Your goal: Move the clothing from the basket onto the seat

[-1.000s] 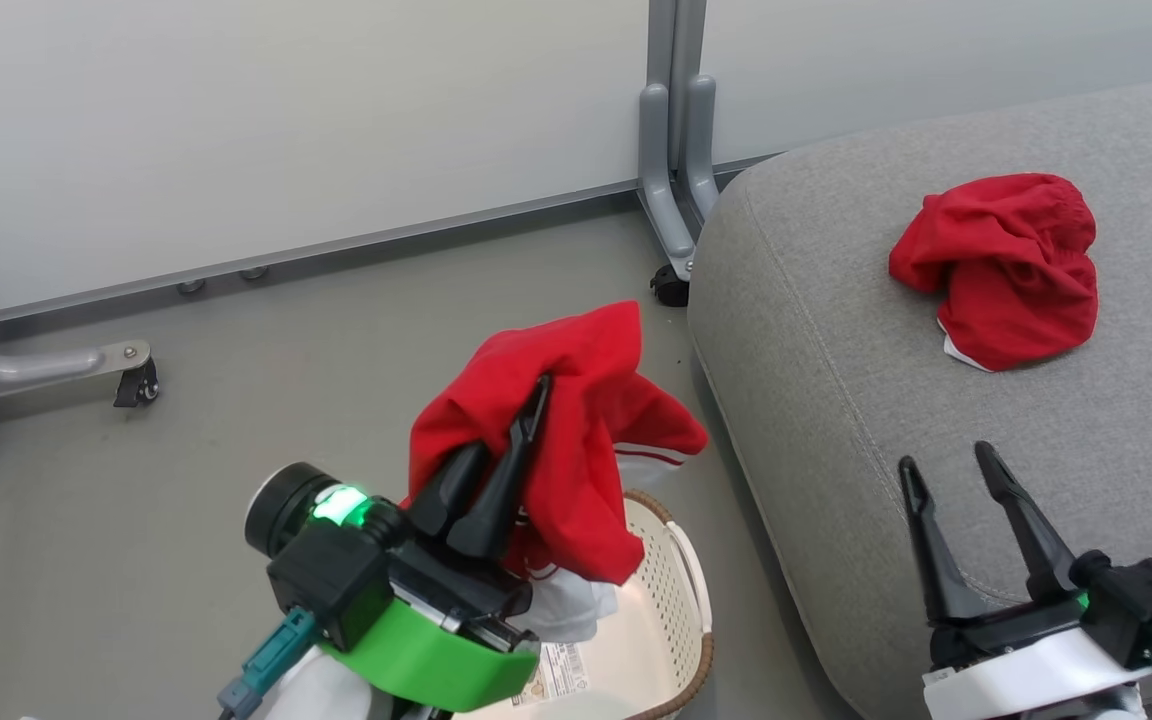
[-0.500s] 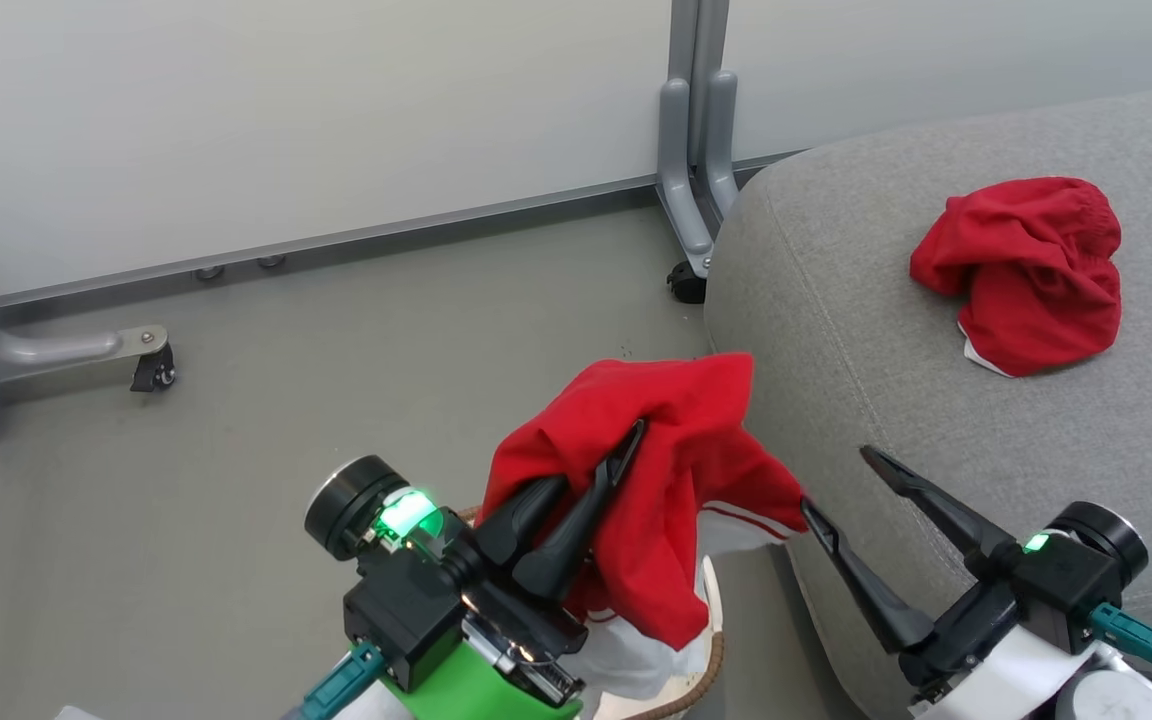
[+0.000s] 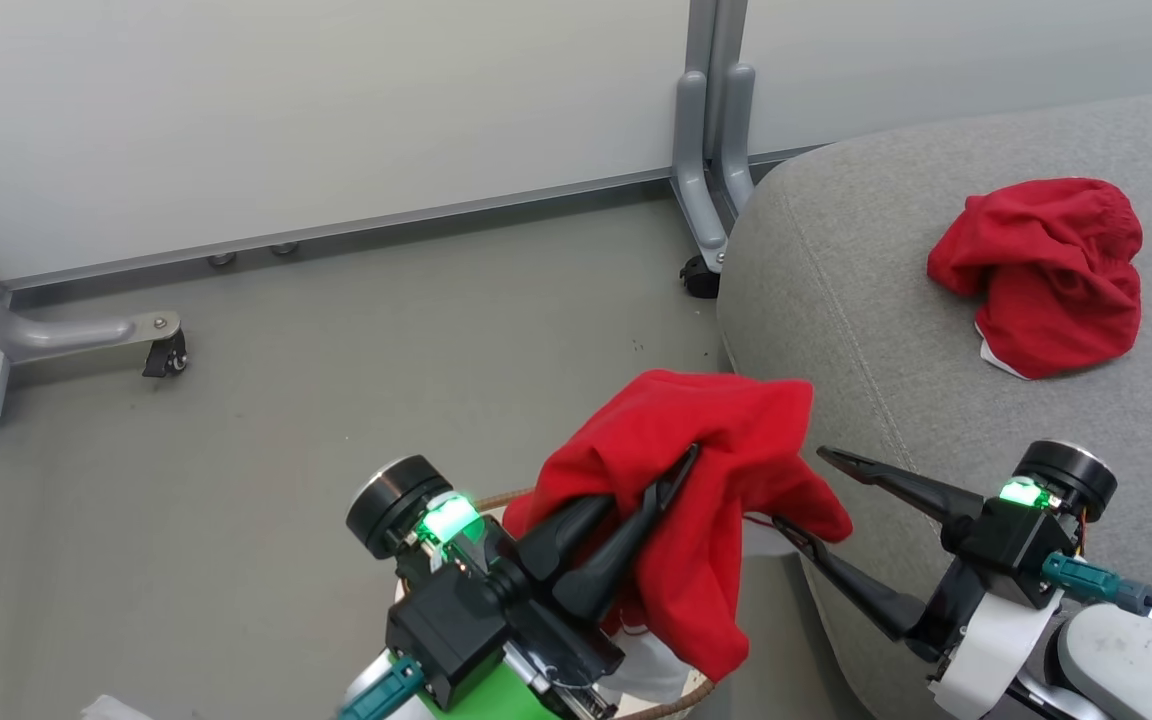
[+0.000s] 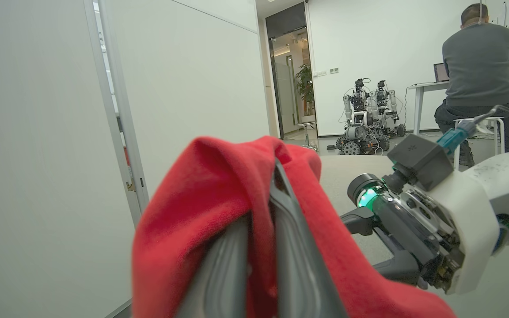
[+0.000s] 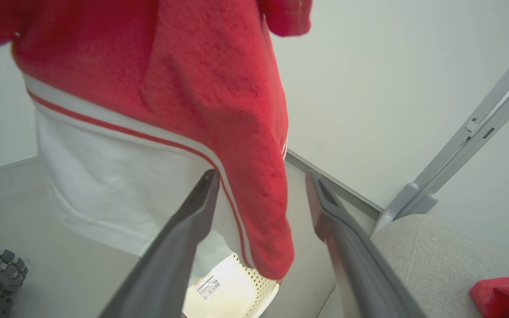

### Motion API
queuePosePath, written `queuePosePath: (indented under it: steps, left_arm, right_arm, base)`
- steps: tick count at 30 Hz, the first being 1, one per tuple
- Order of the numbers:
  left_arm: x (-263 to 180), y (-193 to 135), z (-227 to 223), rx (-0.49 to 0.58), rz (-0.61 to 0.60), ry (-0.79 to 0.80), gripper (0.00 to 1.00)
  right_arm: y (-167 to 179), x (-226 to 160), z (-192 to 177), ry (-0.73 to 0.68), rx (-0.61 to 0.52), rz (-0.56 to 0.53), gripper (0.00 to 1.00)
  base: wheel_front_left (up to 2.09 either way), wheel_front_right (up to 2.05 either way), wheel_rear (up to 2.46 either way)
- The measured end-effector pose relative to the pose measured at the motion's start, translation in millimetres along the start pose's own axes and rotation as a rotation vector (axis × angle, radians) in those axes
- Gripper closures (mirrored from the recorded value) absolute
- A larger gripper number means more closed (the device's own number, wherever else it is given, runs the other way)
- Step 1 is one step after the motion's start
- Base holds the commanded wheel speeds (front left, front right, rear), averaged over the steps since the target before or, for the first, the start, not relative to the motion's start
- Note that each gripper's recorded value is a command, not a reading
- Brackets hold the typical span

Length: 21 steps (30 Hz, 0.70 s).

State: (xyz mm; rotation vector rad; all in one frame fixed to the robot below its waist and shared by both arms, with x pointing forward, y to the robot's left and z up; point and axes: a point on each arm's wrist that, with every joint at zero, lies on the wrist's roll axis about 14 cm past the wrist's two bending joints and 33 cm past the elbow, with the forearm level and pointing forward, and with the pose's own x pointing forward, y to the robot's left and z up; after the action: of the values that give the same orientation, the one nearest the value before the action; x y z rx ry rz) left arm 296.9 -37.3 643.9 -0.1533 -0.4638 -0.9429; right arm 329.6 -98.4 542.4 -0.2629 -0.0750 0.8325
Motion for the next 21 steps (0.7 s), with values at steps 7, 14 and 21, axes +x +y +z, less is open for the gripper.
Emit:
queuePosePath:
  steps: [7, 14, 21]
  left_arm:
    - [-4, -11, -7, 0.021, -0.045, 0.032, 1.00]
    - [-4, -19, -6, 0.018, -0.072, 0.033, 1.00]
    - [-4, -26, -3, 0.017, -0.090, 0.028, 1.00]
  right_arm:
    - [20, 10, -14, 0.077, -0.020, 0.149, 0.00]
    - [33, 22, -12, 0.092, -0.076, 0.252, 0.00]
    - [50, 37, -3, 0.051, -0.074, 0.302, 0.00]
  base:
    - [0.00, 0.00, 0.00]
    - [0.00, 0.00, 0.00]
    - [0.00, 0.00, 0.00]
